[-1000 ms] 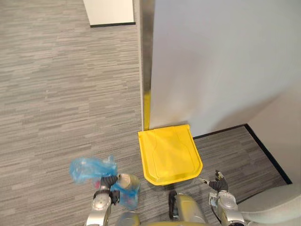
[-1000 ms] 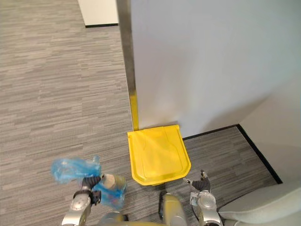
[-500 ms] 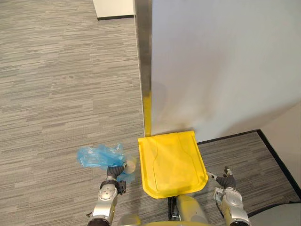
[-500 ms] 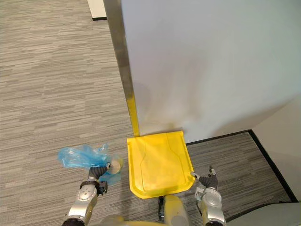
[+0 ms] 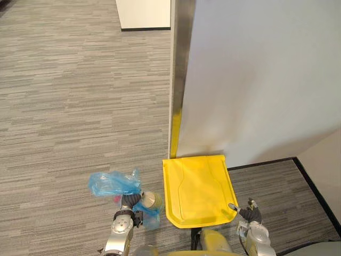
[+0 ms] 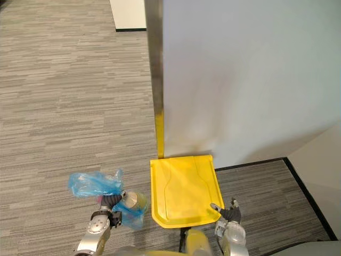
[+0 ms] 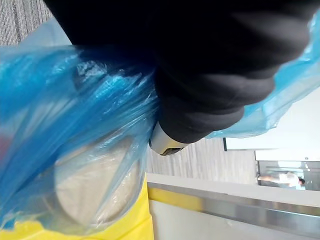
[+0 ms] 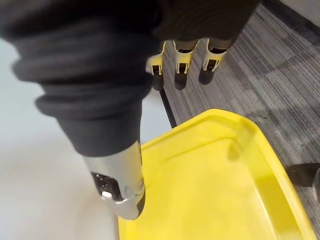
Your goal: Gather rubbish on tea table into small bin, then transfer packed bag to large trash can.
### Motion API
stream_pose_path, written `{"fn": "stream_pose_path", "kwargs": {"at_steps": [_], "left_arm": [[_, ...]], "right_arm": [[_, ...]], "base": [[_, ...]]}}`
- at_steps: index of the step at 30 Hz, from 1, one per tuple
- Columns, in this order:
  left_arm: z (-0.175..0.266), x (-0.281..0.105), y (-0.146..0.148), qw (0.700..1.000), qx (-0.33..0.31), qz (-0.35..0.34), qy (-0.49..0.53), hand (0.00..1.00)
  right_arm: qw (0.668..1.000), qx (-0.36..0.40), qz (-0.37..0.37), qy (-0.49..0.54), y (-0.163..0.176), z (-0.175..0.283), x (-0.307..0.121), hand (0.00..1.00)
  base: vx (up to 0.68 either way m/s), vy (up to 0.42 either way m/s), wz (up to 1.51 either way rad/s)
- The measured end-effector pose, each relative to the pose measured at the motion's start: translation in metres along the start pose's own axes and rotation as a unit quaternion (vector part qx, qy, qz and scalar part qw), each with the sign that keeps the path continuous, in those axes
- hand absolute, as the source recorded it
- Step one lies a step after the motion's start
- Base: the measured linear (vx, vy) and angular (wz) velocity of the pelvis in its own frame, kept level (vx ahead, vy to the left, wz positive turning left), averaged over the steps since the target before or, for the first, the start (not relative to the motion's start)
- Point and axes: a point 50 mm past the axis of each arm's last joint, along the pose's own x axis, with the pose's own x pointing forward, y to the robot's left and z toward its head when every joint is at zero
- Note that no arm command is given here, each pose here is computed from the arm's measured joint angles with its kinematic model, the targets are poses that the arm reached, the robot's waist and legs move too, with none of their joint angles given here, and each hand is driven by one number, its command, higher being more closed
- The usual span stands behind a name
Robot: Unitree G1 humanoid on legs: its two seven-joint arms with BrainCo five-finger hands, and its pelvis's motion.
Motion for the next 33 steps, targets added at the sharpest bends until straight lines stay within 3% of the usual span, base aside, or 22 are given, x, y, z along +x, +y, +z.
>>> {"fn": "stream_pose_path", "kwargs": {"at_steps": [3, 10, 33], "left_arm": [[-0.006, -0.004, 0.01, 1.0, -0.006, 0.02, 0.011, 1.0], [-0.001, -0.005, 0.002, 0.999, -0.037, 0.016, -0.001, 1.0], [-0.044, -0.019, 0.018, 0.996, 0.002, 0.024, 0.086, 1.0]], "right_arm": [[1.0, -0.009, 0.018, -0.005, 0.008, 0.001, -0.001, 0.0], [0.996, -0.029, 0.029, -0.074, 0.017, 0.048, 0.017, 0.0], [0.999, -0.03, -0.009, 0.014, -0.011, -0.004, 0.007, 0.0]], "base": [[-0.1, -0.04, 0.1], [-0.17, -0.092, -0.03], [-0.1, 0.047, 0.02]]}}
